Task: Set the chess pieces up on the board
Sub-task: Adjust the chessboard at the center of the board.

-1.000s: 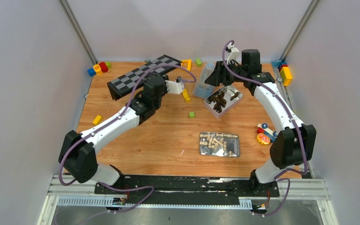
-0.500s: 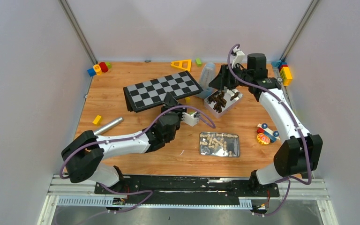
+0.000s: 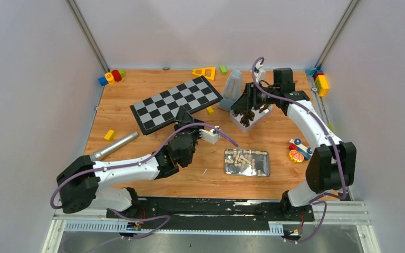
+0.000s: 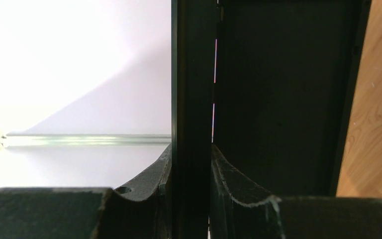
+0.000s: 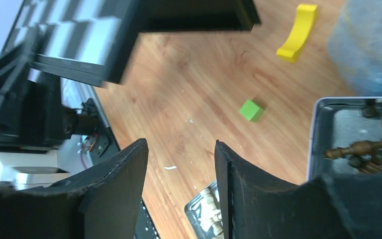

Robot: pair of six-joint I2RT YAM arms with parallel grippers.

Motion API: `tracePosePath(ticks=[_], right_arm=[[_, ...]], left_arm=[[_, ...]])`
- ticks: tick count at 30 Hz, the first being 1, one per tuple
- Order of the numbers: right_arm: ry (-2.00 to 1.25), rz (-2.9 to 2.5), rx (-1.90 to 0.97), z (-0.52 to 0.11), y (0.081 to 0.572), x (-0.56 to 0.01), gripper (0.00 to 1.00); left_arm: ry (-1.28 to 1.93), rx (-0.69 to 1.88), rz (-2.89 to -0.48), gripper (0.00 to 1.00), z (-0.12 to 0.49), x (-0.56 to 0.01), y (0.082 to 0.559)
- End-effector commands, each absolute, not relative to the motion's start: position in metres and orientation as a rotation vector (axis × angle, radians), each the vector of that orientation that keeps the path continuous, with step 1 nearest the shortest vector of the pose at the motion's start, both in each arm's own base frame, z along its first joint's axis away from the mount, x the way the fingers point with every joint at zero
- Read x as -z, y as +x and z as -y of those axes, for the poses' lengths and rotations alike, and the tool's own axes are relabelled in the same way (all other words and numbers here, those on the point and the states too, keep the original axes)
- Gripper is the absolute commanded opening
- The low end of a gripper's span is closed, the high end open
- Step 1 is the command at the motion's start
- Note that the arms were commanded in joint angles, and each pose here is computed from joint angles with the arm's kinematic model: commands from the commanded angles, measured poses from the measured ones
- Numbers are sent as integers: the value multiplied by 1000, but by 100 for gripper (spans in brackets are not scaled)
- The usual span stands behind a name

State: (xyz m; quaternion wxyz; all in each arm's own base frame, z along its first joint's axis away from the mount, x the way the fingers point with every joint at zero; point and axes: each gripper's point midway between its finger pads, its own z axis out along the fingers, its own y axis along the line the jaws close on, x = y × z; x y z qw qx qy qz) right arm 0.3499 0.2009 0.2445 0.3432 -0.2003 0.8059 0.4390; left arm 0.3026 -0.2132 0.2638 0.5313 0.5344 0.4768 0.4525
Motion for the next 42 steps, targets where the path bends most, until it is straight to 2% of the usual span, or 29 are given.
tracePosePath(ticks=[1,9,15,31,42], right_arm=[[-622,-2116,-1318,-230,343,-222,51],[-835,-2134,-1444,-294,342,-178,33],[-882,-2081,-1564,-334,376,-176,26],[-760,-2047,-1475,-374,467,-156,21],[-719,-2040,-1471,-384,482,-143,19]], left_arm=[[1038,-988,-1141,0,193,-317,291],[973,-910,-1155,0,182,-327,284],[945,-891,-1166,0,180,-333,283],[1059,-773,-1286,0,195,-300,278],[1235,-604,-1384,0,215,-268,267]])
